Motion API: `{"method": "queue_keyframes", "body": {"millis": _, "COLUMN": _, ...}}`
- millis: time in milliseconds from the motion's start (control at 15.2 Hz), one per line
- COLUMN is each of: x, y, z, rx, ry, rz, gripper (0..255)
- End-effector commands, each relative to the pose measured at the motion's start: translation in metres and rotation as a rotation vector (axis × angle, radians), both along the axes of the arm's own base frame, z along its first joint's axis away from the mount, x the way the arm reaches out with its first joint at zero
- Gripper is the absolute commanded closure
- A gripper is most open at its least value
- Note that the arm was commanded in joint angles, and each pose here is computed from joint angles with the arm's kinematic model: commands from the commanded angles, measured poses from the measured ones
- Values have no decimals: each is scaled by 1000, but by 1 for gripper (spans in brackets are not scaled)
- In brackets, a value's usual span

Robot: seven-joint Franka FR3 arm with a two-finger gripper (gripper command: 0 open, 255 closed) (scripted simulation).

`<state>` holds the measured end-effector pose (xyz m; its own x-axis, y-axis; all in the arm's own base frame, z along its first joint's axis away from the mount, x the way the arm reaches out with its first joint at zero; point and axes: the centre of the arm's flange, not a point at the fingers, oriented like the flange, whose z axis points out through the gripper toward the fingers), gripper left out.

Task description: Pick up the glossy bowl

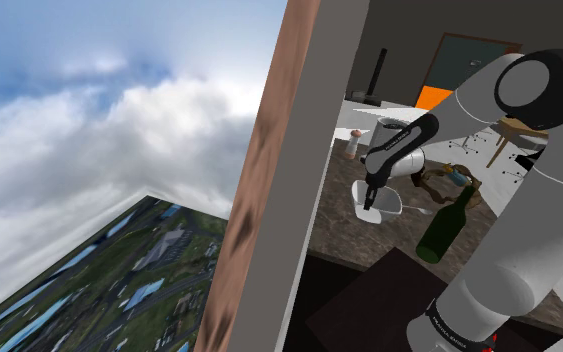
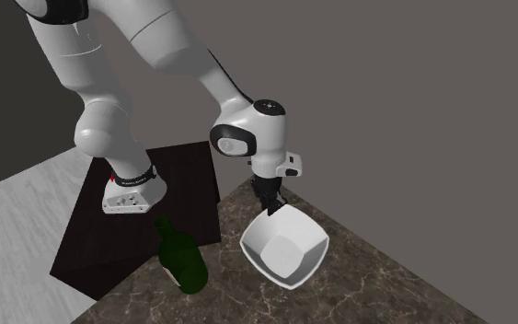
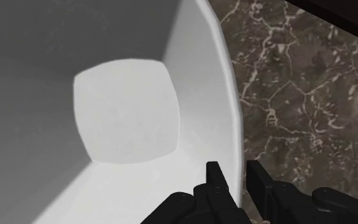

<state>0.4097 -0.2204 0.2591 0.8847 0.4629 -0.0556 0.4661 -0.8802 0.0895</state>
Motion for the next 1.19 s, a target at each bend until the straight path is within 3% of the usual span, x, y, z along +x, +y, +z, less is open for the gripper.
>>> {"method": "queue_keyframes", "body": {"millis": 0, "x": 0, "y": 0, "z": 0, "rx": 0, "ry": 0, "rz": 0, "gripper": 255}}
{"method": "queue_keyframes", "body": {"millis": 1122, "x": 0, "y": 0, "z": 80, "rx": 0, "ry": 0, "rz": 0, "gripper": 255}}
